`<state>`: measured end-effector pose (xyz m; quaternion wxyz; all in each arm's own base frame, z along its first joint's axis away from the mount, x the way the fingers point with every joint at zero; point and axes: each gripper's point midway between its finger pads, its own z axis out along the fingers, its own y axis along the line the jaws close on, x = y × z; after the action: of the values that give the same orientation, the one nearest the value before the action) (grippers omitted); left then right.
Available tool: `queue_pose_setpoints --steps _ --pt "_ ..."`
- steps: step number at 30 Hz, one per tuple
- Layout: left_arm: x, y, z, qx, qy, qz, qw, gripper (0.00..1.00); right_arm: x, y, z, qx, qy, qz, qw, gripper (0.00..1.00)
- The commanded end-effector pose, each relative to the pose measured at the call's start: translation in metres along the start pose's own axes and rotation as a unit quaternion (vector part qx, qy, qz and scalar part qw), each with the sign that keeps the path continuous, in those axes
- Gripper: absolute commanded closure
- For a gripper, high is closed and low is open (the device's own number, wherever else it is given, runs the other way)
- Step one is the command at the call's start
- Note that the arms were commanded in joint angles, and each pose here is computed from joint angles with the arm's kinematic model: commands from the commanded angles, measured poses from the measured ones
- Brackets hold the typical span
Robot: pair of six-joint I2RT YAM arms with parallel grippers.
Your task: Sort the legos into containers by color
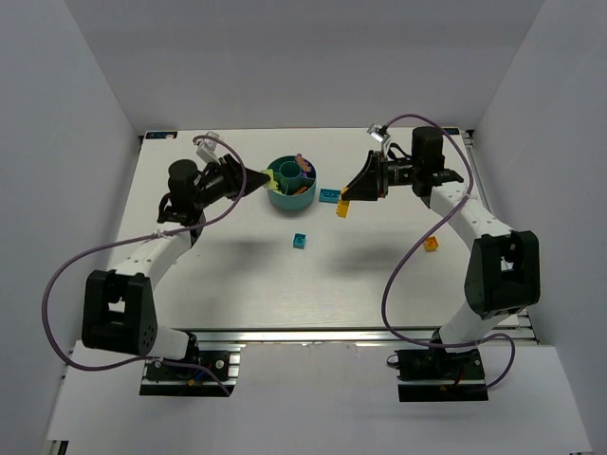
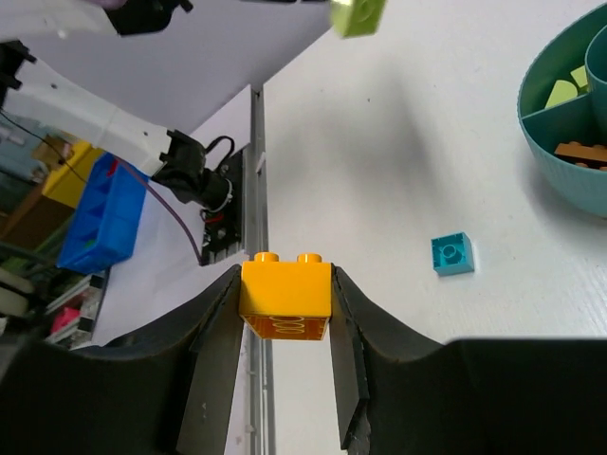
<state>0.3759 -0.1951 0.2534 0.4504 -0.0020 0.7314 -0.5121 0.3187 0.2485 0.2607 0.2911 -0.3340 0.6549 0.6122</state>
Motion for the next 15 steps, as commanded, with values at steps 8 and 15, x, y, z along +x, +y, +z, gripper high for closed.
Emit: queue_pose_setpoints --steps 8,15 --pt "-0.030 0.072 0.038 -0.088 -0.046 0.116 0.988 1.00 -0.001 0.017 -0.005 0.017 0.012 -0.067 0.998 1.00" --pt "-0.032 0.080 0.068 -0.068 -0.043 0.123 0.989 1.00 0.001 0.016 -0.006 0.017 0.013 -0.063 0.998 1.00"
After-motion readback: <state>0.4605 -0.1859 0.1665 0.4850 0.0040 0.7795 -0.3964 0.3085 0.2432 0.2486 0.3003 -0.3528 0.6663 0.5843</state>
